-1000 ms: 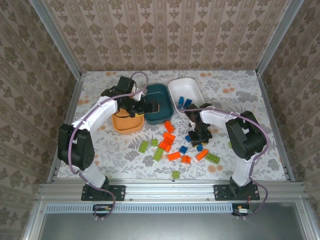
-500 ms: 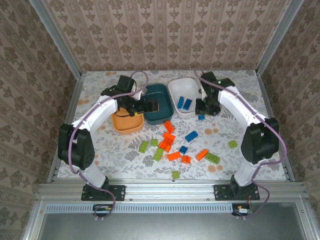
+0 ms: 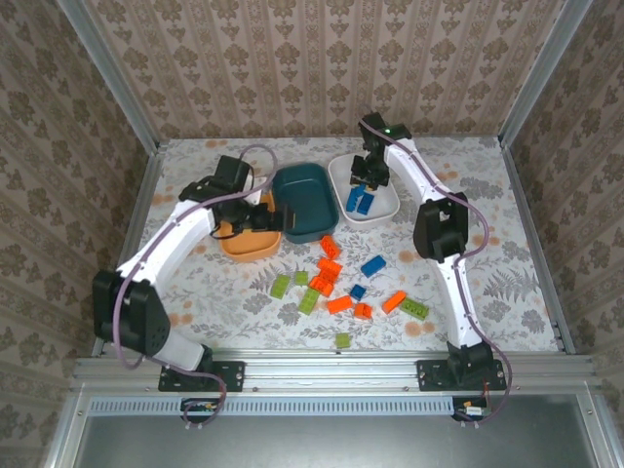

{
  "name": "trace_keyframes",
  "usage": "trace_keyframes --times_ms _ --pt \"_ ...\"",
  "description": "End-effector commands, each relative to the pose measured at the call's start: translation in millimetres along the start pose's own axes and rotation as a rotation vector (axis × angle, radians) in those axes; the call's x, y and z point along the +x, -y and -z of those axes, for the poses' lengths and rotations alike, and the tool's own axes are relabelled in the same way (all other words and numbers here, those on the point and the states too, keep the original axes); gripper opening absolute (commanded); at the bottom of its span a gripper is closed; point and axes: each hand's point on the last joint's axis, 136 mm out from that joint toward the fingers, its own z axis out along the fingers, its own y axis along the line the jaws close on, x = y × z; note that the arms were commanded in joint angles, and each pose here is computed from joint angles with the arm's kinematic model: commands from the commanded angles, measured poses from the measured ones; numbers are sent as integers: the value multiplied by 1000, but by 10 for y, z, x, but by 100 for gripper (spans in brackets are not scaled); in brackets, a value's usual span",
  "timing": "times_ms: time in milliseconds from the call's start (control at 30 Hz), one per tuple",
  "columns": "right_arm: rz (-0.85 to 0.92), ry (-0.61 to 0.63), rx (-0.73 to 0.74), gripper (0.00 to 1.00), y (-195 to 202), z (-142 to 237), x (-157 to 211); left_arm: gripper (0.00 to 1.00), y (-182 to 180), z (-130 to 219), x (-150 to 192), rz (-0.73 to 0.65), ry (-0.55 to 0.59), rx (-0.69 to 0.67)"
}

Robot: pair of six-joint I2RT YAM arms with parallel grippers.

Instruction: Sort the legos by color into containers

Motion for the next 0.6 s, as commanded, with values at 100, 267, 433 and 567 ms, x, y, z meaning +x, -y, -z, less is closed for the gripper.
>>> trace_keyframes --times_ms 100,267,433,567 --pt "-170 74 24 34 104 137 -230 100 -262 138 354 -7 -16 -85" --pt "-173 145 30 58 71 565 -285 100 -216 109 442 -33 -25 -78" --pt "-83 135 84 63 254 1181 -38 100 -152 70 362 -38 -11 -61" --pt "-58 61 189 64 849 1612 487 100 -120 117 243 -9 23 -64"
